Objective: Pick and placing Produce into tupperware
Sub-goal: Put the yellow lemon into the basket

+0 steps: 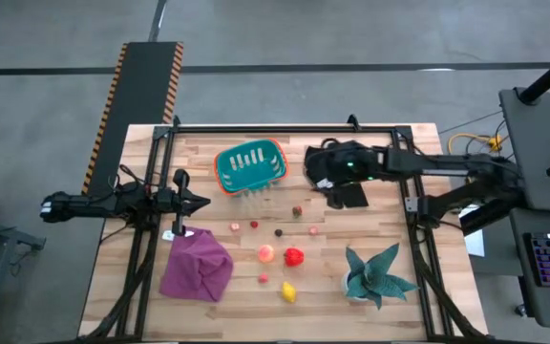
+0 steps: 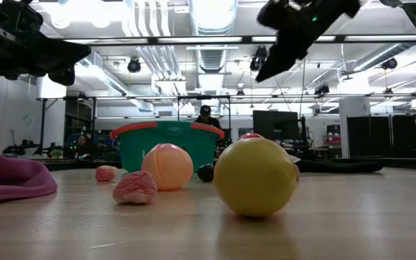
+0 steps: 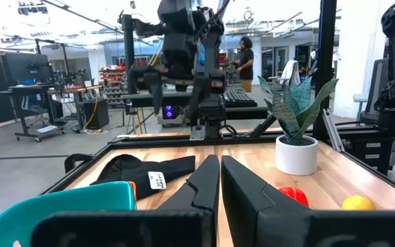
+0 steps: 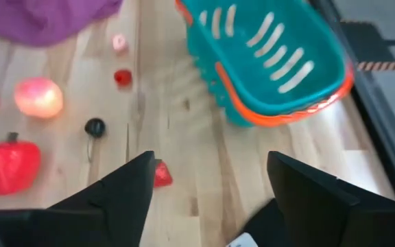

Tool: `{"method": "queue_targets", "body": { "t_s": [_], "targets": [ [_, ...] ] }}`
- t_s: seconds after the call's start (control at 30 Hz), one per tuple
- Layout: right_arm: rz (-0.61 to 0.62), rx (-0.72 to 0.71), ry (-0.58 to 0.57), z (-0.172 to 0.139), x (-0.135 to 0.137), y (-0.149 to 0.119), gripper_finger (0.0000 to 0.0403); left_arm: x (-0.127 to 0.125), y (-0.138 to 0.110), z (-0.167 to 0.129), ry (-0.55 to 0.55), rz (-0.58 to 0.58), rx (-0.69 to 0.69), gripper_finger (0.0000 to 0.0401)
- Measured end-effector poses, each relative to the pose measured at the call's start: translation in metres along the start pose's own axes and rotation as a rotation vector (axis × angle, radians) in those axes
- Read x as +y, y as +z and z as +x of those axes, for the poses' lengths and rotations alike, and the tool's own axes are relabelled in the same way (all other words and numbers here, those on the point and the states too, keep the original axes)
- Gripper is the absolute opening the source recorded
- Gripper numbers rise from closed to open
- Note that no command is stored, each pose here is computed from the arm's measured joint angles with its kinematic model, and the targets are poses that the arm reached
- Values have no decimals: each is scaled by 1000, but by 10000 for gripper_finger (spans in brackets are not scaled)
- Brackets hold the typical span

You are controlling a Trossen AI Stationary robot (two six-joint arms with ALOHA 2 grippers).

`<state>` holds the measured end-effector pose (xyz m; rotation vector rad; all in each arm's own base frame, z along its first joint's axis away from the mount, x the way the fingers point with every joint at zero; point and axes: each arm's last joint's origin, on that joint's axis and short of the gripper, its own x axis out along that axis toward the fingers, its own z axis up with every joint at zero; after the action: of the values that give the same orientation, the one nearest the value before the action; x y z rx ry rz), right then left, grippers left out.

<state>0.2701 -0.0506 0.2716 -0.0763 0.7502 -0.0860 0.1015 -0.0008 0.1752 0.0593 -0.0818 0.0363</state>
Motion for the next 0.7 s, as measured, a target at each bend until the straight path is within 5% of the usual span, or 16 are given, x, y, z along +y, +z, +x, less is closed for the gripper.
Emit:
{"method": "queue_targets", "body": {
  "t_s": [0.27,0.7],
  "targets": [
    [-23,115,58,23,-2,14,308,0,0,0,0,-3,0,2],
    [-82,28,149,-9,20,42,301,0,0,0,0,-3,2,2]
  ]
}}
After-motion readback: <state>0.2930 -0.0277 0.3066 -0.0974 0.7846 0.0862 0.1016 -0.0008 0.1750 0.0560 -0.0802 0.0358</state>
